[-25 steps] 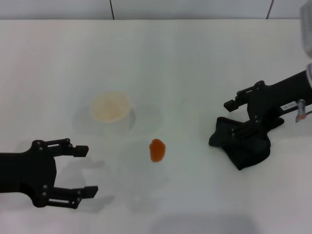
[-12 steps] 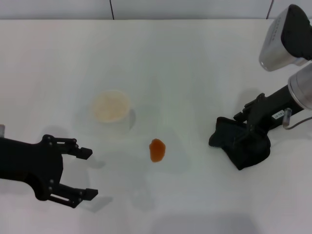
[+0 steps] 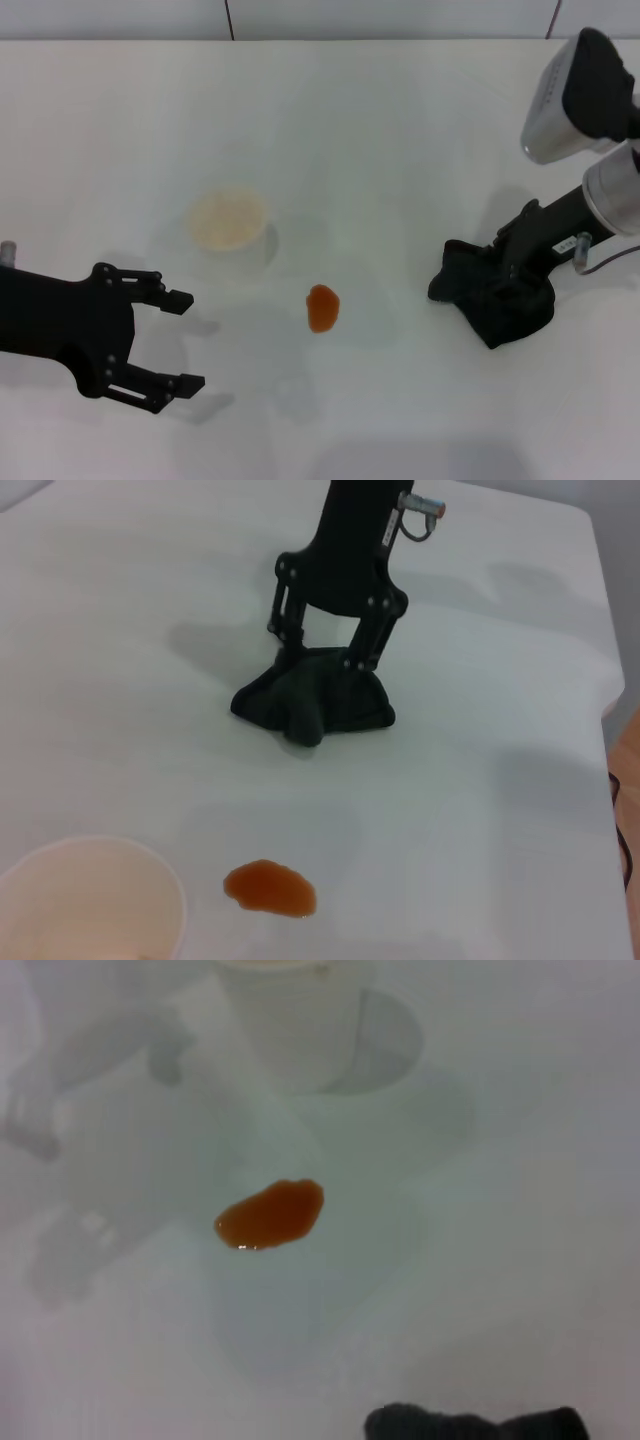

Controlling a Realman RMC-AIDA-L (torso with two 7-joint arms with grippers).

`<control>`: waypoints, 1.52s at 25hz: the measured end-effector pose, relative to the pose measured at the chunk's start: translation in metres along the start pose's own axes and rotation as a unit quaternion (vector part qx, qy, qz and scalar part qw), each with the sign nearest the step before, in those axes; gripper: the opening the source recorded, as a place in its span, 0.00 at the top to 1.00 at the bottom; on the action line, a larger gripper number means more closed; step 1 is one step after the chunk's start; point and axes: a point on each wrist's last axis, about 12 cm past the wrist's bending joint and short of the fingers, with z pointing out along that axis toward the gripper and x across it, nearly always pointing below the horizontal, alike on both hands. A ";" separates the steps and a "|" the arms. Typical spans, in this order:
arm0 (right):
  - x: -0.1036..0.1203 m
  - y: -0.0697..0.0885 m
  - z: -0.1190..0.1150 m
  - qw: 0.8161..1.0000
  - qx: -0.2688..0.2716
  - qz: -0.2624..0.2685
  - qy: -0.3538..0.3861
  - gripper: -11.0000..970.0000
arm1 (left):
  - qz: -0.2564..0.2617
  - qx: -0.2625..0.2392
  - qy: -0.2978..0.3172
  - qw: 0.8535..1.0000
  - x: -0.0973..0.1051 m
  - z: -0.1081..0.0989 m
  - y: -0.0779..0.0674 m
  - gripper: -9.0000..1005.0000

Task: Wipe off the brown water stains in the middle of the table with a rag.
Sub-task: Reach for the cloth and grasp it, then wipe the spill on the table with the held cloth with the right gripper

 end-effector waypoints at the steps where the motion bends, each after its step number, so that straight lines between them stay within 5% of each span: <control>1: 0.000 0.000 0.001 1.000 -0.001 -0.001 0.002 0.39 | 0.000 0.000 0.000 1.000 0.000 0.000 0.000 0.11; 12: -0.002 0.000 0.006 1.000 0.010 -0.018 0.009 0.81 | 0.000 -0.005 0.000 1.000 0.000 0.000 0.001 0.11; 28: -0.070 0.033 0.045 0.991 -0.034 -0.122 -0.035 0.91 | 0.005 0.012 0.006 1.000 0.000 0.008 -0.003 0.11; 38: -0.080 0.022 0.057 0.990 0.011 -0.129 -0.049 0.91 | 0.003 0.021 0.005 1.000 0.004 0.011 -0.007 0.11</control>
